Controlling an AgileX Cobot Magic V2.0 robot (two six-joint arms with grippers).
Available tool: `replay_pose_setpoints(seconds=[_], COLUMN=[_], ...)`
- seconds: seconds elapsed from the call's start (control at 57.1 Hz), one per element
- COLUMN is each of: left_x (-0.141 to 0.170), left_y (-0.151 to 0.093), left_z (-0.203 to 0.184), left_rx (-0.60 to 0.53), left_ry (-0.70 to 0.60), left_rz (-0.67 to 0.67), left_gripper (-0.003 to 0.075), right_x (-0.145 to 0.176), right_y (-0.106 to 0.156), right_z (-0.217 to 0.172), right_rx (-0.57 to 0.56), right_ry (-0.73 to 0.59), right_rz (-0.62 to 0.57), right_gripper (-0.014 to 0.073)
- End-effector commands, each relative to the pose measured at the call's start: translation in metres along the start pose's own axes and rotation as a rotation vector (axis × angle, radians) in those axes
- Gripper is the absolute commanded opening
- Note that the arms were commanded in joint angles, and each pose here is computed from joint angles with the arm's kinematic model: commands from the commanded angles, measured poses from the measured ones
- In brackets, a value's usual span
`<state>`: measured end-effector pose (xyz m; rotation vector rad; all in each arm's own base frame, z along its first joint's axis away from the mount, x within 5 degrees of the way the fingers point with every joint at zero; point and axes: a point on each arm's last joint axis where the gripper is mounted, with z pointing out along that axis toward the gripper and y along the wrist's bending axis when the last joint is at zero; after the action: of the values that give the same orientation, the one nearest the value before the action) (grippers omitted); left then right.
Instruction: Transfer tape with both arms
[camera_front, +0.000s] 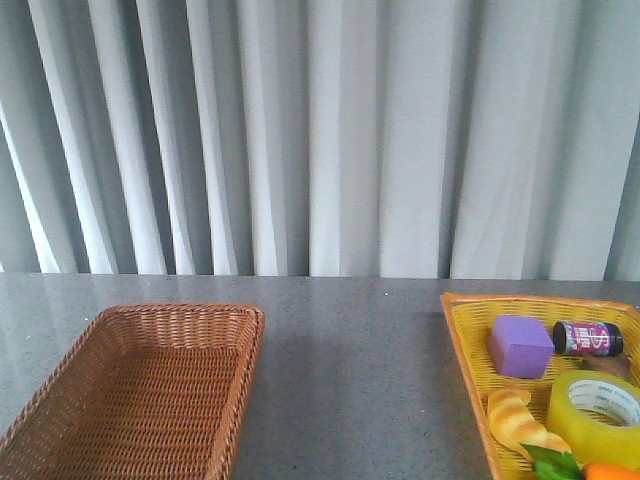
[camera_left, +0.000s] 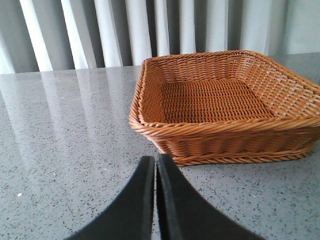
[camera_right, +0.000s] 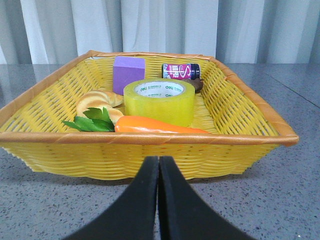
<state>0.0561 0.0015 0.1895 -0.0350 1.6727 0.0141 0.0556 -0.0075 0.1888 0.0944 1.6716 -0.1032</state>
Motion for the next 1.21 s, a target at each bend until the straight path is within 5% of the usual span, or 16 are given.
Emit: replay_pose_setpoints(seconds=[0.0,0.123,0.298,0.473,0.613,0.823,0.981,1.191], left_x=[-0.012,-0.022,-0.049,-0.099,-0.151,-0.232,-0.264,-0.277], left_y=[0.000,0.000,0.001,-0.001,-0.001,-0.002,-0.003,-0.004], left_z=[-0.002,-0.004,-0.013,-0.031,-0.028,0.051,0.126,0.175], left_rx=[-0.003,0.000,0.020,0.025,0.022,0.015,0.012,0.017], left_ry=[-0.123,-0.235,-0.357,-0.438,-0.445,-0.245,-0.046,0.065], left_rz=[0.018,-0.039,-0.164,-0.118,-0.098,-0.104,-0.121,-0.155], left_gripper=[-0.0006,-0.0006,-0.0006,-0.0006,-0.0006,-0.0006,-0.0006,-0.0006], right_x=[-0.007,-0.017,-0.056,-0.118,-0.174,-0.237,-0.242,-0.234], right_y=[0.000,0.001,0.004,0.003,0.003,0.005,0.008,0.009], right_z=[-0.001,-0.002,-0.016,-0.027,-0.017,0.030,0.078,0.106], right_rx=[-0.002,-0.008,-0.054,-0.052,-0.043,-0.056,-0.045,-0.042], right_ry=[-0.086,-0.199,-0.551,-0.595,-0.568,-0.356,-0.040,0.029], right_rz=[-0.017,-0.052,0.019,0.007,-0.016,-0.016,0.033,0.031], right_gripper=[-0.0007,-0.0007,-0.0007,-0.0007,-0.0007,-0.0007,-0.0007,-0.0007])
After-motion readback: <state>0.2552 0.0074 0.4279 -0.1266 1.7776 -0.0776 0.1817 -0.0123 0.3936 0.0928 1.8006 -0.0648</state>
